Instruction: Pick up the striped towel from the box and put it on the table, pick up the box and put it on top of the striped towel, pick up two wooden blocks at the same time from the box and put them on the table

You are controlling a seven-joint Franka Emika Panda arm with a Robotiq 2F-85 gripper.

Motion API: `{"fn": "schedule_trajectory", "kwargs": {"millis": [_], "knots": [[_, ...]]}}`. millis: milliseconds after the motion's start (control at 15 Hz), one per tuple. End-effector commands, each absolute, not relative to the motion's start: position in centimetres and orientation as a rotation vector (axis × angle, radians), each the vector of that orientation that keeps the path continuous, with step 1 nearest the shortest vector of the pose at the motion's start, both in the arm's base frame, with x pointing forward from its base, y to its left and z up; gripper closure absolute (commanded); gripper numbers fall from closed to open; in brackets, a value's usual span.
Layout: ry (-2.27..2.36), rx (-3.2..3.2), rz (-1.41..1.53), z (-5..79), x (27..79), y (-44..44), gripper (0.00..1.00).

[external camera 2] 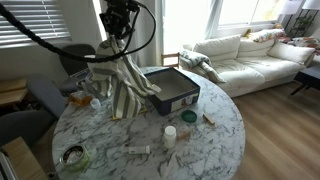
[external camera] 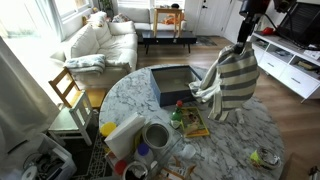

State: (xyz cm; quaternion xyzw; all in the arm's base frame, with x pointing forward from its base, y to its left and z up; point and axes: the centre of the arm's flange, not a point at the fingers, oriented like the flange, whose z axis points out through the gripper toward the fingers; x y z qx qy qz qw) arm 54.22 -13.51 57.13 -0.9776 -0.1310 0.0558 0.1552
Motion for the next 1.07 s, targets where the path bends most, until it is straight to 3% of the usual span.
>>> {"fn": "schedule_trajectory", "kwargs": {"millis": [0, 467, 1000], "knots": [[-0.520, -2.687, 0.370, 52.5, 53.0, -12.8, 0.98], [-0.448, -2.541, 0.636, 40.2, 54.1, -10.8, 0.98], [-0.079, -2.812, 0.338, 29.3, 57.7, -10.8, 0.98]]}}
